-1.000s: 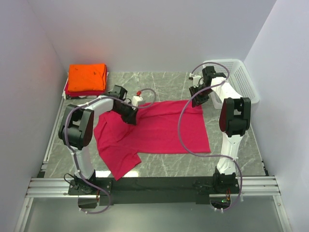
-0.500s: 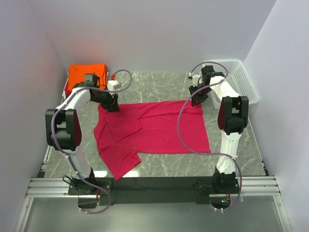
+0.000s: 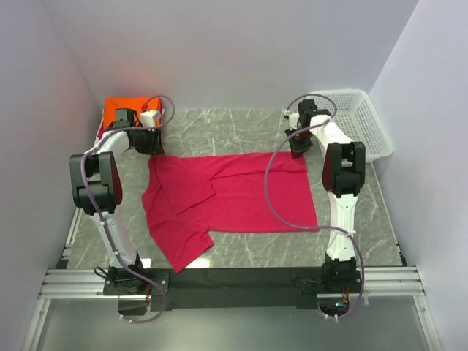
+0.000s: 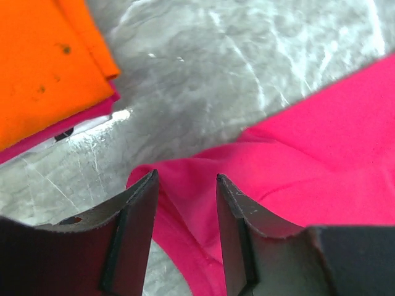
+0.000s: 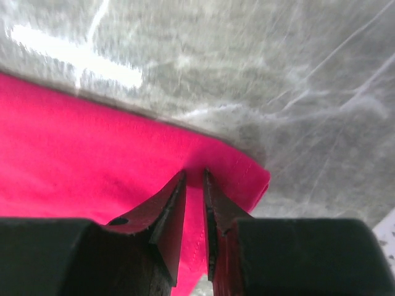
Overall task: Fold and stack the t-shirts
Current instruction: Fold the tshirt
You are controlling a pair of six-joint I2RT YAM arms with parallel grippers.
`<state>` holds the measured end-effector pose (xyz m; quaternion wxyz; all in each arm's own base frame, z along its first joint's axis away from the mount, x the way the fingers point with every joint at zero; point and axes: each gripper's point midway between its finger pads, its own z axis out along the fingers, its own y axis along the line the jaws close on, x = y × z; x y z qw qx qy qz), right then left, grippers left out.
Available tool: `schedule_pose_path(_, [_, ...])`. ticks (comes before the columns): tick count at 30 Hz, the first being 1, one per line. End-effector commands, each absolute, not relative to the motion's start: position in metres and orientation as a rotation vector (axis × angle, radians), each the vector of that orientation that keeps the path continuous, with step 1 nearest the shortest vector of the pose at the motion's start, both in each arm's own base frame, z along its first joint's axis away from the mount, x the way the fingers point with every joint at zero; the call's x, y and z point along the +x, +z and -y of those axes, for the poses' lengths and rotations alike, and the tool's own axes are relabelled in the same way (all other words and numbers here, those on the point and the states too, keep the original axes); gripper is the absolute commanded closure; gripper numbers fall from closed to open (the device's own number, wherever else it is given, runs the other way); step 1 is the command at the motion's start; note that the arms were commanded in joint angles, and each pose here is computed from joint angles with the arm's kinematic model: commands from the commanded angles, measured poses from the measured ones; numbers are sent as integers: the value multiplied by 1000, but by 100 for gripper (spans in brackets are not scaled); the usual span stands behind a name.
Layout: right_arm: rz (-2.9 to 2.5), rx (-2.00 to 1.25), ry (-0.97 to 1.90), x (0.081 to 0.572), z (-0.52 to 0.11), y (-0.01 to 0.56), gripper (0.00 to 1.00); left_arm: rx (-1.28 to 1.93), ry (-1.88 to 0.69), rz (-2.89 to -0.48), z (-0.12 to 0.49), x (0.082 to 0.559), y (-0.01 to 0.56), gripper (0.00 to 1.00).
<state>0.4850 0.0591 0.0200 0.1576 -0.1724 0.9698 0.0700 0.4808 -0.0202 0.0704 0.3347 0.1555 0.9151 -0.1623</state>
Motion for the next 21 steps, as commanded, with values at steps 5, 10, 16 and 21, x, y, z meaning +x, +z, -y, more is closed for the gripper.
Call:
schedule_pose_path(5, [-2789, -476, 98, 493, -59, 18, 76, 227, -413, -2415, 12, 490, 61, 56])
schedule_pose_path(10, [-2835, -514, 69, 486, -56, 15, 76, 118, -359, -2463, -6, 490, 43, 73])
schedule_pose_path(16, [-2850, -526, 18, 484, -48, 15, 76, 48, -285, -2435, -27, 495, 47, 92])
schedule_pose_path(21, [-2841, -535, 14, 484, -49, 18, 76, 53, -285, -2418, -30, 497, 52, 98])
